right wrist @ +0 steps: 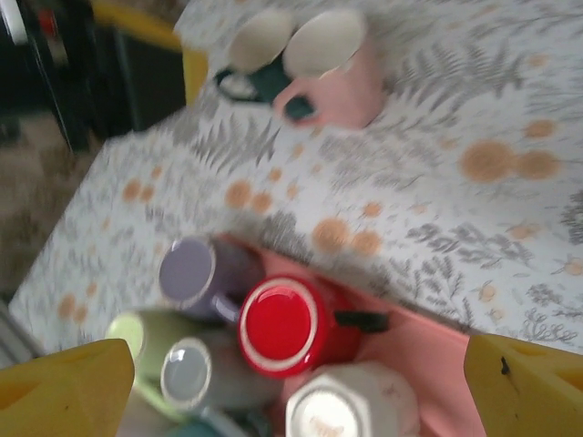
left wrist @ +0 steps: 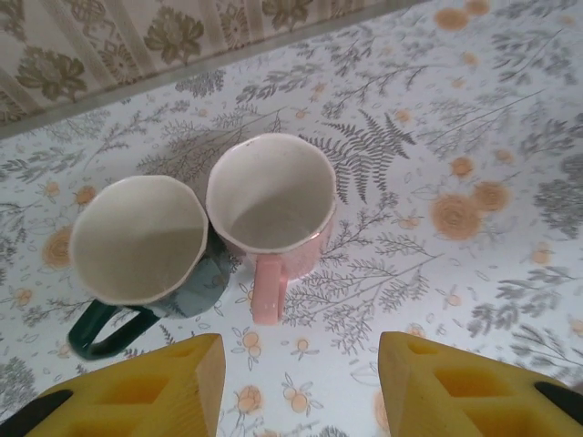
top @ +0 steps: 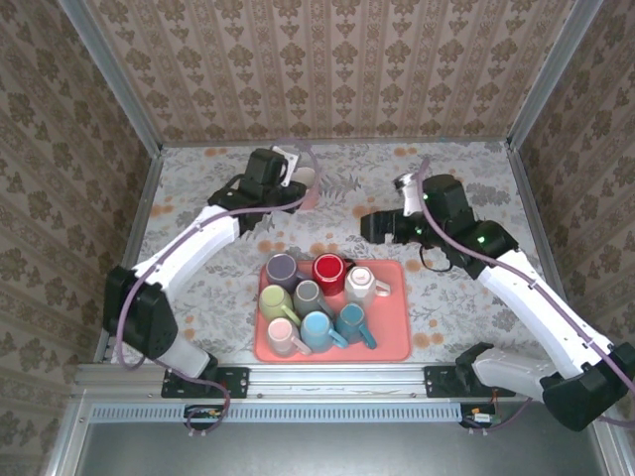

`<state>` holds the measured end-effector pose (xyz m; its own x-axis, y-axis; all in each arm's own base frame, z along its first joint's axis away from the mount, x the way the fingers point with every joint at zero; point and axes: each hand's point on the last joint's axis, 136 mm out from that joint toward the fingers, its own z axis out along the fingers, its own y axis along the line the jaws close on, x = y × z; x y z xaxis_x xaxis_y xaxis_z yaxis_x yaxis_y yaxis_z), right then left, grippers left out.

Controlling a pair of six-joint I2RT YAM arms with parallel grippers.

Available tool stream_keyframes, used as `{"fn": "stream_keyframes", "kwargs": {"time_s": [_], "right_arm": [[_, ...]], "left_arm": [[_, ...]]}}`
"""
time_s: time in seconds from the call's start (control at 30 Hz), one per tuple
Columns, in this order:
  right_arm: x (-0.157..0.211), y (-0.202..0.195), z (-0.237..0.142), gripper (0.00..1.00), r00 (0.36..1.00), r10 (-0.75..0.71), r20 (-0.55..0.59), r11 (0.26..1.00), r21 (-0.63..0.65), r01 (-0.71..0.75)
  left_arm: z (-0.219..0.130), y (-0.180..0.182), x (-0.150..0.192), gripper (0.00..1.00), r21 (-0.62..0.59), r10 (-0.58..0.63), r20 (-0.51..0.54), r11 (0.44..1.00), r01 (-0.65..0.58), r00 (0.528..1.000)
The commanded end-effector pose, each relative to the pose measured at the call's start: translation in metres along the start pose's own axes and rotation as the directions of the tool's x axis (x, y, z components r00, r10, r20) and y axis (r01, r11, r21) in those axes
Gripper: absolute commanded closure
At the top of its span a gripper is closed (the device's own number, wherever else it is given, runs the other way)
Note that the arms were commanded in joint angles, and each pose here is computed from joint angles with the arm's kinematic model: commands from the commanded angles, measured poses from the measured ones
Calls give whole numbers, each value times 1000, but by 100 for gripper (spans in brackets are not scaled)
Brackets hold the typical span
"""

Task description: Turn the mug right side up

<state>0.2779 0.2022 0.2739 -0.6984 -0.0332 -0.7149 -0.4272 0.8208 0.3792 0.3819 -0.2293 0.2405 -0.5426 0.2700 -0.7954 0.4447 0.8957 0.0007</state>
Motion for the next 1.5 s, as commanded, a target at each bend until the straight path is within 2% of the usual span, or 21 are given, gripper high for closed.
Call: {"fn": "stream_keyframes", "kwargs": {"time_s": [0.0,0.2,0.4,0.53,0.63,0.67,0.8,1.0,1.1,1.27,1.47], "right_arm": [[32,15,0,6,971,-185,-153,982,4,188],[57,25,3,8,922,-285,-262,956,-12,292],[70,15,4,6,819,-420,-390,884,27,466],[72,8,8,6,779,-484,-399,840,39,542],[83,16,12,7,740,-548,-390,815,-50,578],[88,18,12,7,717,-579,-389,798,-88,596],[115,16,8,6,546,-738,-395,654,-223,723],[126,13,6,4,411,-845,-343,514,-307,801],[124,16,8,4,402,-857,-322,499,-325,803],[120,14,14,3,407,-861,-305,498,-345,795],[117,30,23,0,429,-872,-235,489,-421,764]], "left_arm": [[-30,2,21,51,22,0,-61,1000,1,998],[-74,19,45,51,-2,-46,-79,999,46,996],[-89,27,73,49,-17,-109,-56,994,109,992],[-92,28,81,49,-18,-121,-23,993,120,992],[-94,22,79,49,21,-140,-15,990,140,990],[-95,20,78,49,30,-143,-15,989,144,990],[-95,22,83,49,18,-142,0,990,142,990],[-109,34,80,49,-44,-141,52,989,143,989],[-112,39,84,49,-76,-146,41,986,149,988],[-106,30,85,48,-30,-142,33,989,143,989],[-105,20,86,48,2,-118,31,993,118,993]]}}
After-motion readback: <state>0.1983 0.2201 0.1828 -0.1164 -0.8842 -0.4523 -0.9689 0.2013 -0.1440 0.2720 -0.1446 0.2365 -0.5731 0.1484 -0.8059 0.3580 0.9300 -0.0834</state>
